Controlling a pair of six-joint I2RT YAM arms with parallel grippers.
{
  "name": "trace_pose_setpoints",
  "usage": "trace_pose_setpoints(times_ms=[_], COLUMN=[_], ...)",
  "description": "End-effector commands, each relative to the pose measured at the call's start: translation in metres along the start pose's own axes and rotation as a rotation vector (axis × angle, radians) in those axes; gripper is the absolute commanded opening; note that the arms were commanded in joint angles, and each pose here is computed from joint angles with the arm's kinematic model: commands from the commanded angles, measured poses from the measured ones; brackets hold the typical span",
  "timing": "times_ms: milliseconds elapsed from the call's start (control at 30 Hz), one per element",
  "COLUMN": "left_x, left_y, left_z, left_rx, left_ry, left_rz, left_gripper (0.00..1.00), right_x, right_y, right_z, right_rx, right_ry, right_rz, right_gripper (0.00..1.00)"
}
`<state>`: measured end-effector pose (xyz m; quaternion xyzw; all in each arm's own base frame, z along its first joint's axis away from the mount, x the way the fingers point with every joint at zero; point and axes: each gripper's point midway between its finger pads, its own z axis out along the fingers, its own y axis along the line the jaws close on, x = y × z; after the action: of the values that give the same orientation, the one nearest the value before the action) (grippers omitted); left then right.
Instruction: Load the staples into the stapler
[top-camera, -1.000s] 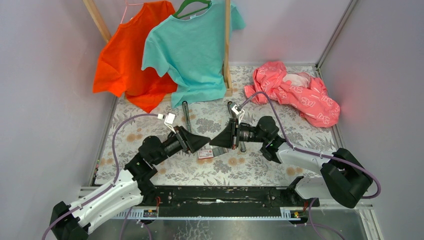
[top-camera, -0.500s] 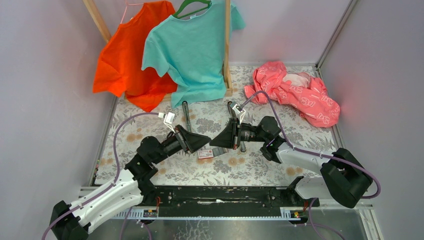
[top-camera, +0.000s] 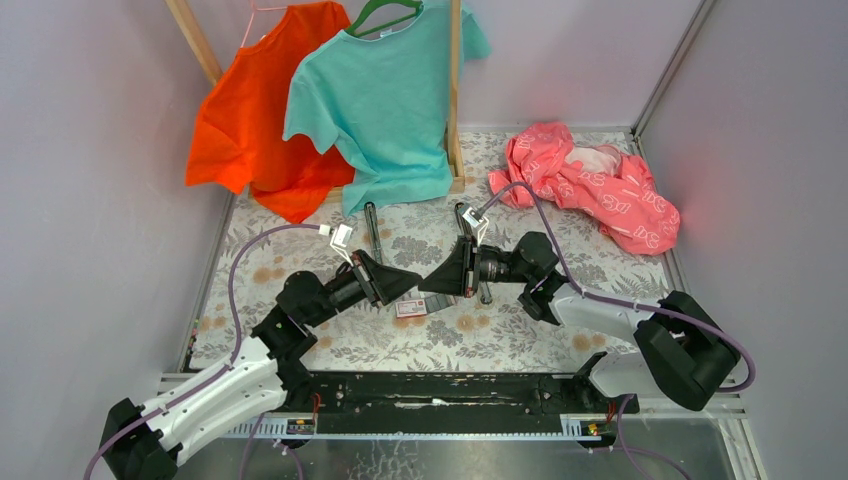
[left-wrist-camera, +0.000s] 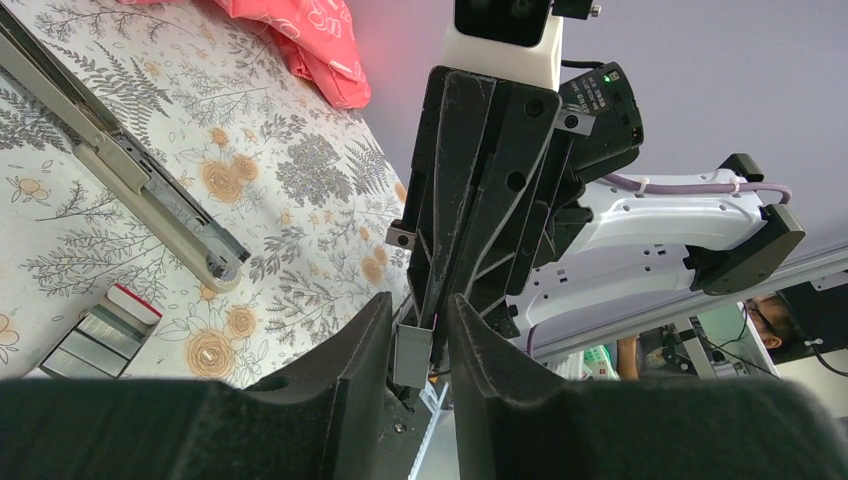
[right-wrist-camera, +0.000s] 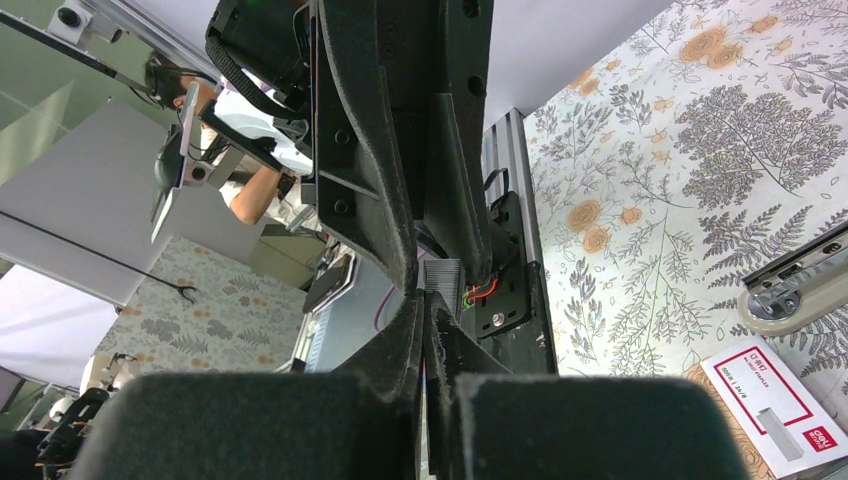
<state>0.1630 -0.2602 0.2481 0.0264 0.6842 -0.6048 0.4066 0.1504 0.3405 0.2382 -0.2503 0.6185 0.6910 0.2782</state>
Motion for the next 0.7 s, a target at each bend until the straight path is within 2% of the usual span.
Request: trace_pose_setpoints(times_ms=[0, 400, 667], left_x=[-0.007, -0.007, -0.016], left_y=[-0.011, -0.007, 0.014], left_z=[0.001, 0.003, 0.002], left_rx=[0.05, 0.034, -0.113], left_ry=[-0.021, -0.021, -0.055], left_rz=[0.041, 0.026, 0.04], left_gripper=[0.33, 0.22, 0.23], right_x=[-0.018, -0.019, -0.016], right_y=[0.012, 0.007, -0.004], right_z=[0.002, 0.003, -0.002], right_rx=[-0.048, -0.04, 0.0], right_ry=[-0.046, -0.056, -0.058], right_rz=[-0.054, -0.035, -0.018], right_gripper=[0.0, 0.0, 0.31])
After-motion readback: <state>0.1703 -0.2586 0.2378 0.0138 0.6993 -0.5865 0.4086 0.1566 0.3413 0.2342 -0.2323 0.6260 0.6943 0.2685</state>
